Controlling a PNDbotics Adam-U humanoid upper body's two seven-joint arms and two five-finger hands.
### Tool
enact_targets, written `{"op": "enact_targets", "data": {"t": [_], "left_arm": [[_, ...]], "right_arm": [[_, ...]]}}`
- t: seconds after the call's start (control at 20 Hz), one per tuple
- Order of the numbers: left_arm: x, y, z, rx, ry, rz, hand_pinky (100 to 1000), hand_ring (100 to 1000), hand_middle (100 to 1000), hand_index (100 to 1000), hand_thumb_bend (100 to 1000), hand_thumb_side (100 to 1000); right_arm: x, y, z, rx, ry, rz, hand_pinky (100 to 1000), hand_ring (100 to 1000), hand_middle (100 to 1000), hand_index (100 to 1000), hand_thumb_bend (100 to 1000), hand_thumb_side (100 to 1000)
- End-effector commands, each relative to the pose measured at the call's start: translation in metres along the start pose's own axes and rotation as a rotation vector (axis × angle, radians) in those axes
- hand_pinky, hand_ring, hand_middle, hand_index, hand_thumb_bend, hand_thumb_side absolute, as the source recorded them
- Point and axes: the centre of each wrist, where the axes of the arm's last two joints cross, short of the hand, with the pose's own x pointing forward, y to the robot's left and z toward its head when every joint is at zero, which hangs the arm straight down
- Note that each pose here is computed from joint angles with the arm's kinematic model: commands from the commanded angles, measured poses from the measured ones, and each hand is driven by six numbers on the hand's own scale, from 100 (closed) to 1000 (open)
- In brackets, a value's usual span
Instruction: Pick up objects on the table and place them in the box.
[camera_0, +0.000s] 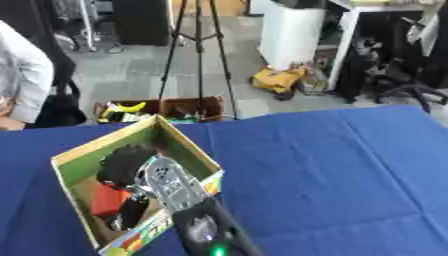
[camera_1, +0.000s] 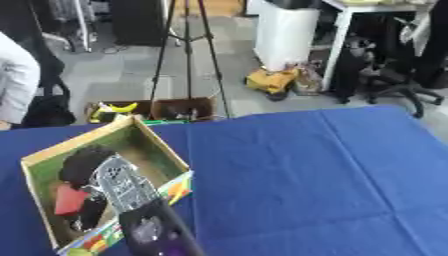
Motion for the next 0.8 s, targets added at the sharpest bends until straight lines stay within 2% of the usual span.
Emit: {"op": "enact_targets", "data": {"t": [0.05,0.4,0.45,0.8], "left_arm": [[0.007,0.002,-0.005,-0.007,-0.032,-0.004,380,612,646,906,422,818],[0.007,0.002,-0.004,-0.01,-0.031,-0.003,380,612,645,906,424,818],[0.007,0.002,-0.004,-0.01,-0.031,-0.003,380,612,645,907,424,818],[0.007,0.002,-0.005,-0.009,-0.032,-0.002,381,612,645,906,424,817]], "right_arm": [[-0.004,-0.016,0.006,-0.042,0.011,-0.006,781,769,595,689,100,642],[-0.007,-0.027,0.015,-0.068,0.031,-0.025,813,831,717,767,100,778],[-0.007,-0.028,0.015,-0.069,0.034,-0.026,821,846,737,780,169,812],[-0.007,-0.034,0.019,-0.07,0.052,-0.03,850,898,780,827,364,875]]}}
